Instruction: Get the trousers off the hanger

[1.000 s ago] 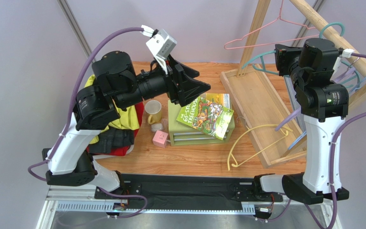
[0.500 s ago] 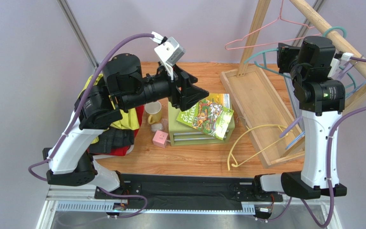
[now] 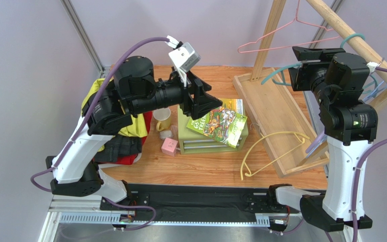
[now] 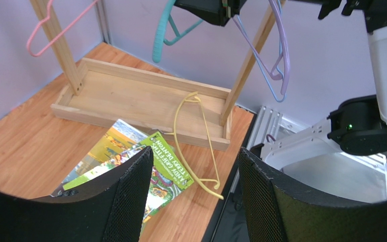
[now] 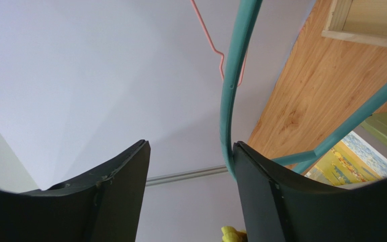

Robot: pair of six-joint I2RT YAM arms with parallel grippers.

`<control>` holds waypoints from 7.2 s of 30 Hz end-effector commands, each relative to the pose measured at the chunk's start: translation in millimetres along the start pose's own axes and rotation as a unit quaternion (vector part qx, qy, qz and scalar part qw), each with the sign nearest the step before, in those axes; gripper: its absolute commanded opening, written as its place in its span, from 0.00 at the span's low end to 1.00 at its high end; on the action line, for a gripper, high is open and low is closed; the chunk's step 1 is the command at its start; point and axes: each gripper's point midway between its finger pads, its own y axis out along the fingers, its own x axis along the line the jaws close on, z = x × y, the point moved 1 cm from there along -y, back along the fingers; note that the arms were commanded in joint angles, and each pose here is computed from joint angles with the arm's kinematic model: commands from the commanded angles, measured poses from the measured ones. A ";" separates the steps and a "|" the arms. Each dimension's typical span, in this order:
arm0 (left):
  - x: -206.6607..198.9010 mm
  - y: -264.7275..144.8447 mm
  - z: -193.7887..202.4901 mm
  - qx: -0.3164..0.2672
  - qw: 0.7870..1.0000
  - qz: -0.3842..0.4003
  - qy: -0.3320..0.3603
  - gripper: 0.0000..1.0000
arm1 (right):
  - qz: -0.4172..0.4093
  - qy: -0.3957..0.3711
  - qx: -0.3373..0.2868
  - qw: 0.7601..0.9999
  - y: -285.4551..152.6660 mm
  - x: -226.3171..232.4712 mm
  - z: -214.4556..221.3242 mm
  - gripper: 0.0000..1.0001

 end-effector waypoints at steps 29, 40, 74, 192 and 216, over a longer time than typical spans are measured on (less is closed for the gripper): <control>-71.3 12.6 175.5 0.223 0.952 0.129 -0.167 0.53 | -0.136 -0.287 0.348 0.882 -156.9 -30.2 79.3 0.92; -70.5 67.8 254.6 0.214 0.938 -0.016 -0.274 0.50 | -0.177 -0.323 0.409 0.835 -187.6 -43.1 89.7 0.91; -60.6 178.6 402.8 0.104 0.913 -0.179 -0.351 0.56 | -0.302 -0.320 0.396 0.806 -291.1 -51.0 79.8 0.90; 49.1 30.5 64.5 0.017 0.970 -0.154 0.185 0.00 | -0.231 -0.230 0.095 0.941 -167.6 51.1 7.9 0.87; 92.0 -38.6 68.1 0.019 0.941 -0.281 0.187 0.00 | -0.218 -0.245 0.224 0.918 -151.5 37.1 56.9 0.87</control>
